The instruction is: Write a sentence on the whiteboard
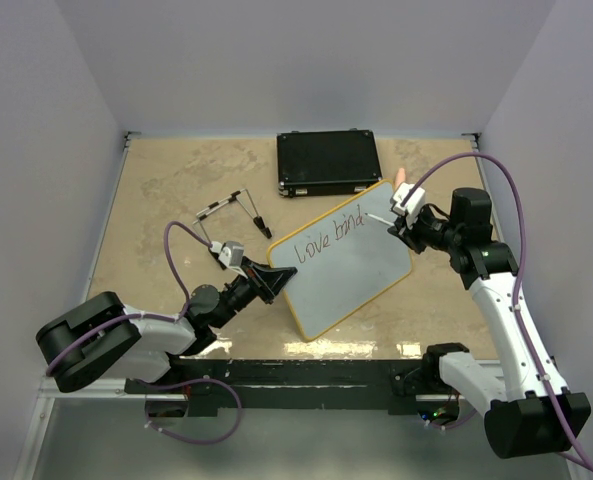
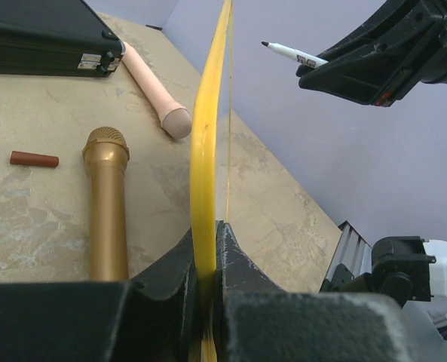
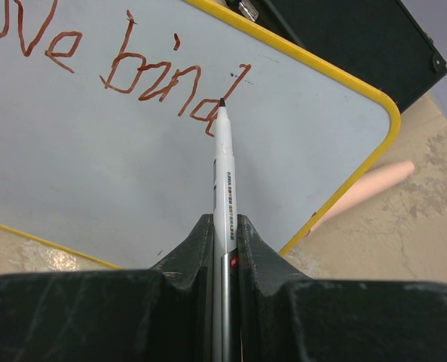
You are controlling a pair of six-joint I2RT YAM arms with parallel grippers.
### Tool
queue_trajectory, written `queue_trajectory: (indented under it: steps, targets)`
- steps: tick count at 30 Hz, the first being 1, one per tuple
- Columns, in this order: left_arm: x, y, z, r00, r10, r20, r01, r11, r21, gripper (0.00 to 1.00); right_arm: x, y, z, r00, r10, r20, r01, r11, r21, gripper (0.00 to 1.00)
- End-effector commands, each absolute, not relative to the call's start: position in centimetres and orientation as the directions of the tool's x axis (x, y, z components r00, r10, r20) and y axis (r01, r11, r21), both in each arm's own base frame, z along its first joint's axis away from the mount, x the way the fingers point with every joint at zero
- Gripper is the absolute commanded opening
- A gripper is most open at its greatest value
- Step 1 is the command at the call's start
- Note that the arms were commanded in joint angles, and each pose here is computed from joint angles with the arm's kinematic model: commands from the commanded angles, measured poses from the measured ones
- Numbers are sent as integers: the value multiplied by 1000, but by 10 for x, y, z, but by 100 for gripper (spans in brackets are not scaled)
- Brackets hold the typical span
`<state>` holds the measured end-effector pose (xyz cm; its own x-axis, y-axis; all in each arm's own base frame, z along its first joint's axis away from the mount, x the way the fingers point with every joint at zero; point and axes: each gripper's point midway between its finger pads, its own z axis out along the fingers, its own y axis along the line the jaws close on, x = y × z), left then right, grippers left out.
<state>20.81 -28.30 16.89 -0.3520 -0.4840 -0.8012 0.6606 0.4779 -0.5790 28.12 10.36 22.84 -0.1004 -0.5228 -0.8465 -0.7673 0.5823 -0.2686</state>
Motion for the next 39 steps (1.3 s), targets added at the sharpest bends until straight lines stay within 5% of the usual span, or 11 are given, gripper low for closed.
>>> queue_trajectory:
  steps: [1, 39]
  targets:
    - [203, -282, 147, -339, -379, -861, 688, 524, -502, 0, 280, 107, 230, -79, -516, -853, -780, 565, -270, 0]
    - [202, -274, 147, -336, -396, -854, 679, 527, -512, 0, 277, 106, 222, -82, -536, -840, -801, 537, -265, 0]
